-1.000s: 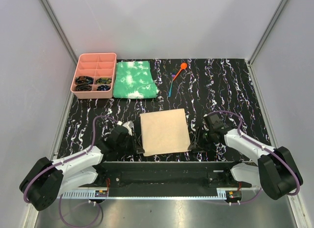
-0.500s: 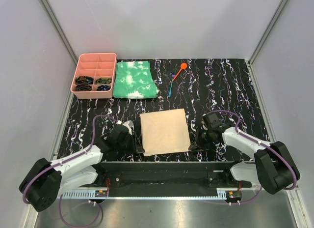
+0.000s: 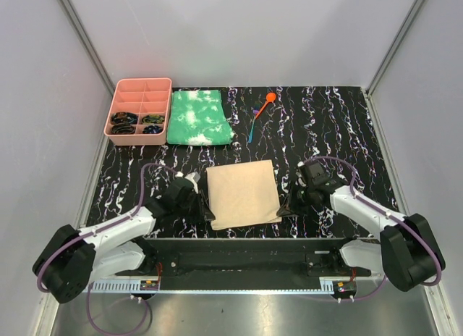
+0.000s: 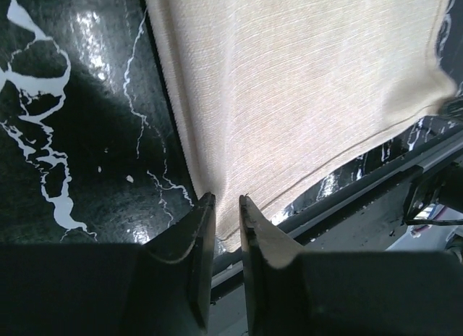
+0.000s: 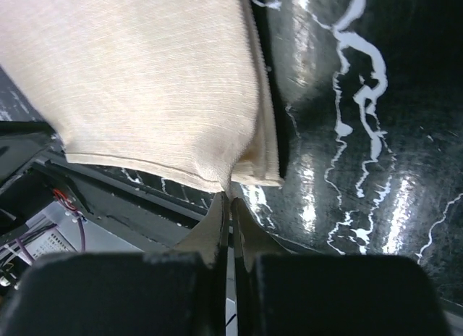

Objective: Fold the napkin into a case and place the utensils inside
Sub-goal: Fold the top corner of the square-folded napkin at the center of the board.

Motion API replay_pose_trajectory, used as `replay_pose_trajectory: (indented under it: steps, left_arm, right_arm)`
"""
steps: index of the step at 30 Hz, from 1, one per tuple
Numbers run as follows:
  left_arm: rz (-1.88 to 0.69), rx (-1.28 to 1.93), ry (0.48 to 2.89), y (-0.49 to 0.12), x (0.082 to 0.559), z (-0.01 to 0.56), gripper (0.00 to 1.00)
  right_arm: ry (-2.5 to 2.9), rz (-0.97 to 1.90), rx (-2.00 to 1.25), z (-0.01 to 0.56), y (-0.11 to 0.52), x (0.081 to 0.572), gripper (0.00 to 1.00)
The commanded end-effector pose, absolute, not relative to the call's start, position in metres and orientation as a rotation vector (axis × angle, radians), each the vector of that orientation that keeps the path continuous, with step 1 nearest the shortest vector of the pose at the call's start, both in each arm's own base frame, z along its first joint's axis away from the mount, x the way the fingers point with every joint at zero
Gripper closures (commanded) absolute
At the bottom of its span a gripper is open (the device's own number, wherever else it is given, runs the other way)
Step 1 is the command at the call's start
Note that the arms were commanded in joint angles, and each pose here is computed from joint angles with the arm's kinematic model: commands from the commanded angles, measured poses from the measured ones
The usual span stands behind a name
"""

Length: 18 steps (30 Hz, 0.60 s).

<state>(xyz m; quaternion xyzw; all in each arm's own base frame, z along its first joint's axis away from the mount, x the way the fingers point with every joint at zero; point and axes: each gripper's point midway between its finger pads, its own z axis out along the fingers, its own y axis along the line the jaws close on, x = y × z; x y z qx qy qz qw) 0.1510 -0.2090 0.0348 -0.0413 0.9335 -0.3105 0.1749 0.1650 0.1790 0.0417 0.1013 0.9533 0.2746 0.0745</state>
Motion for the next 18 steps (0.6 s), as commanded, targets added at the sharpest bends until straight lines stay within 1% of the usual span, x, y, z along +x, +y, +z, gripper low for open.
replay_pose_trajectory:
  steps: [1,5,9,11,12,16,18]
  left_arm:
    - [-0.939,-0.103,2.638,-0.216,0.143,0.026,0.79]
    - [-0.953,-0.122,2.654,-0.218,0.137,0.016,0.81]
    - [-0.946,-0.117,2.645,-0.218,0.138,0.017,0.82]
    - [-0.947,-0.118,2.647,-0.218,0.137,0.016,0.82]
    - [-0.947,-0.116,2.649,-0.217,0.136,0.016,0.82]
    - [-0.950,-0.104,2.644,-0.217,0.135,0.022,0.82]
    - [-0.944,-0.092,2.628,-0.217,0.138,0.031,0.79]
  right_arm:
    - [2.751,0.911,0.173,0.078,0.195,0.187,1.00]
    - [2.732,0.955,0.072,0.092,0.221,0.209,1.00]
    - [2.701,1.062,-0.075,0.106,0.282,0.245,1.00]
    - [2.695,1.087,-0.124,0.107,0.303,0.257,1.00]
    - [2.698,1.096,-0.140,0.104,0.316,0.271,1.00]
    - [2.709,1.149,-0.191,0.096,0.347,0.291,1.00]
    - [2.719,1.174,-0.207,0.091,0.357,0.297,1.00]
